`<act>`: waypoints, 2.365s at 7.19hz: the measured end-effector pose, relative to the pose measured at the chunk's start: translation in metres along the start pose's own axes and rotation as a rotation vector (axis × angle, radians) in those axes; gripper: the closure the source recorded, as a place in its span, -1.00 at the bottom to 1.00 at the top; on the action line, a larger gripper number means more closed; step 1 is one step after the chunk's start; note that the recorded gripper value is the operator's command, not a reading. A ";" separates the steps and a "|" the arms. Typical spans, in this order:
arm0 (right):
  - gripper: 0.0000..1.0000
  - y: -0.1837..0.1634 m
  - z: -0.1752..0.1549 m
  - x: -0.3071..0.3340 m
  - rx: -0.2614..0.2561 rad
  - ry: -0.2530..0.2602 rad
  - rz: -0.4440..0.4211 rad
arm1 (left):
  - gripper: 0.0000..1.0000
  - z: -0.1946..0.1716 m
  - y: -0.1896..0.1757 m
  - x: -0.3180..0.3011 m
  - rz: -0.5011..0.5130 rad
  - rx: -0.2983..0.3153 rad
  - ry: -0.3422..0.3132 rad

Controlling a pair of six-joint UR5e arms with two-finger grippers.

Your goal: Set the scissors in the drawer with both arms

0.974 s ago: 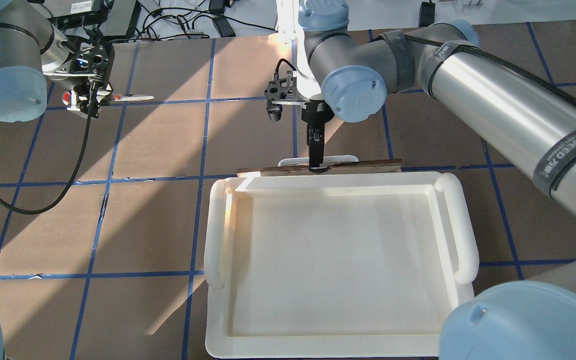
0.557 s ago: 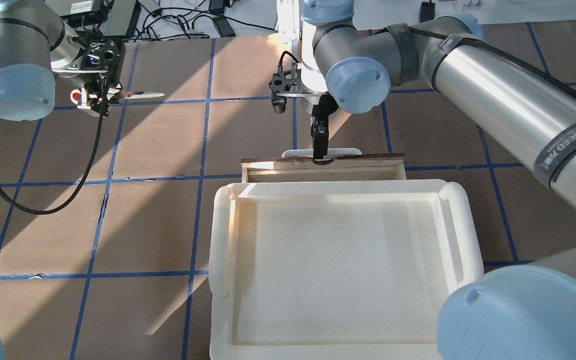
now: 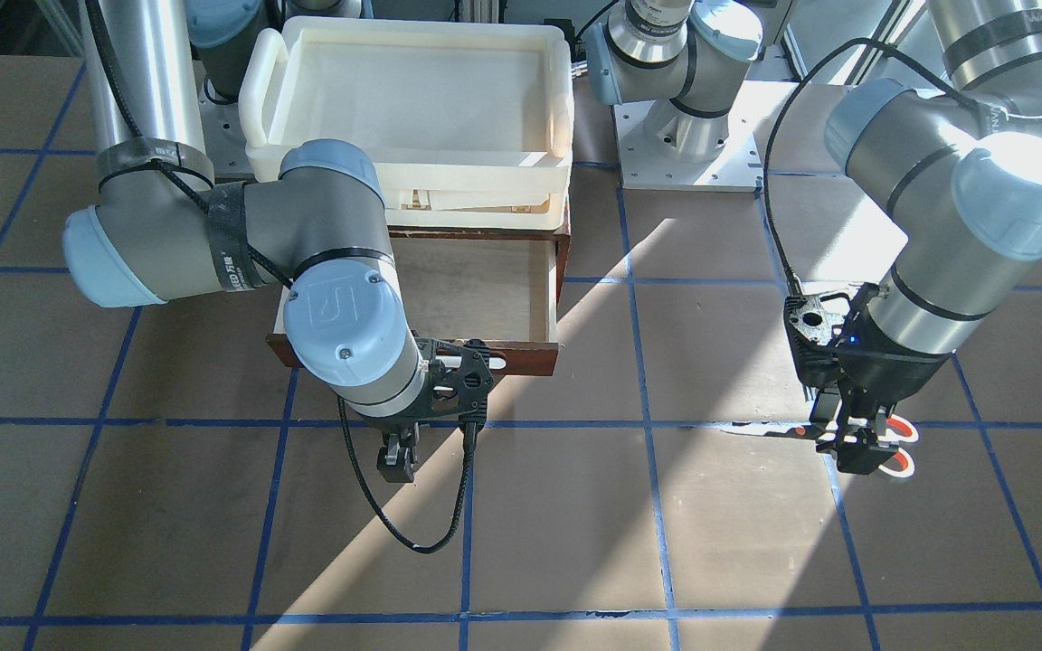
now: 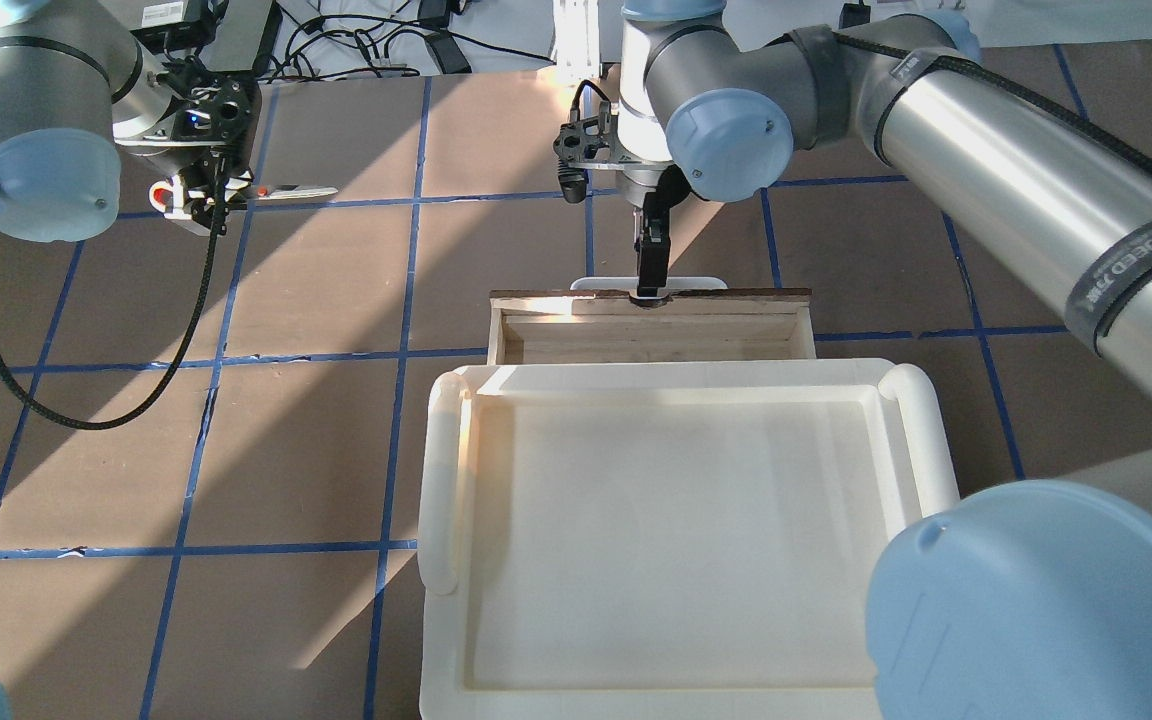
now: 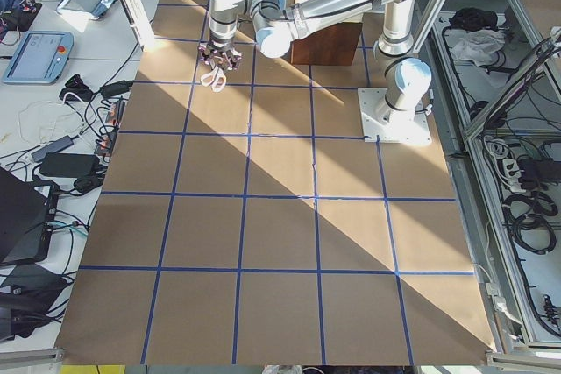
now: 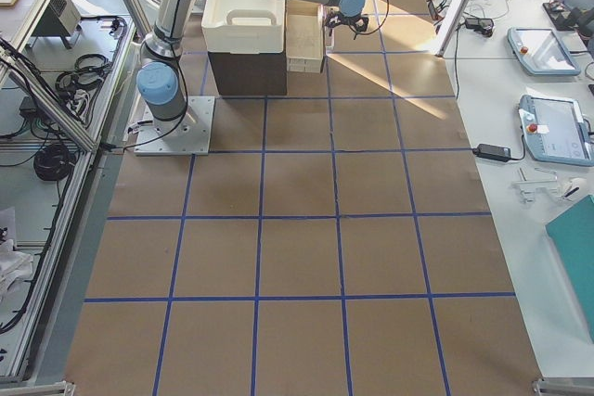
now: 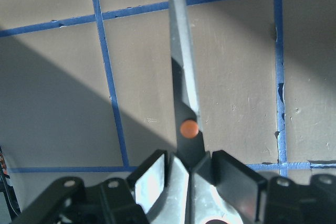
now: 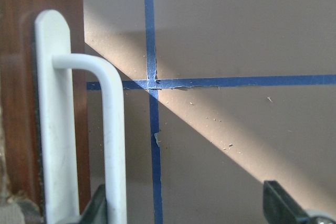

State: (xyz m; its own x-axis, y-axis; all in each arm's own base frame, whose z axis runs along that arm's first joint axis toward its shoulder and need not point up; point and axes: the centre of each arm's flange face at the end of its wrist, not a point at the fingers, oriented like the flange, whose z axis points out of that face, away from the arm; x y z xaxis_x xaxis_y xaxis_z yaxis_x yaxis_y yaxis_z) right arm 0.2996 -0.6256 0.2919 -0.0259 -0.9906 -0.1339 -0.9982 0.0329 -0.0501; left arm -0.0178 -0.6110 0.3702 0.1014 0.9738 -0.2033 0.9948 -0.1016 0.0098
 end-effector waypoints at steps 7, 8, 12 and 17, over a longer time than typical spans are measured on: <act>-1.00 -0.006 0.005 0.025 0.013 0.031 -0.001 | 1.00 -0.001 -0.110 0.016 -0.071 0.037 0.088; -1.00 -0.007 0.006 0.026 0.014 0.034 0.000 | 1.00 -0.002 -0.118 0.021 -0.077 0.034 0.110; -1.00 -0.008 0.009 0.031 0.024 0.052 0.011 | 1.00 -0.013 -0.126 0.031 -0.078 0.032 0.145; -1.00 0.004 -0.039 0.008 0.039 0.037 0.067 | 1.00 -0.015 -0.156 0.038 -0.070 0.029 0.165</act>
State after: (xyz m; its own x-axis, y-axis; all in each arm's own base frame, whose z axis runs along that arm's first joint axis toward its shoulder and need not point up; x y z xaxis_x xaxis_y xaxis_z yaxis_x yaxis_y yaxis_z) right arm 0.2931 -0.6390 0.3295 -0.0951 -0.9903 -0.1014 -0.9913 0.1035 -0.0814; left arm -0.1693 -0.5547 0.3753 0.0344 0.9986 -0.0395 0.9990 -0.0355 -0.0273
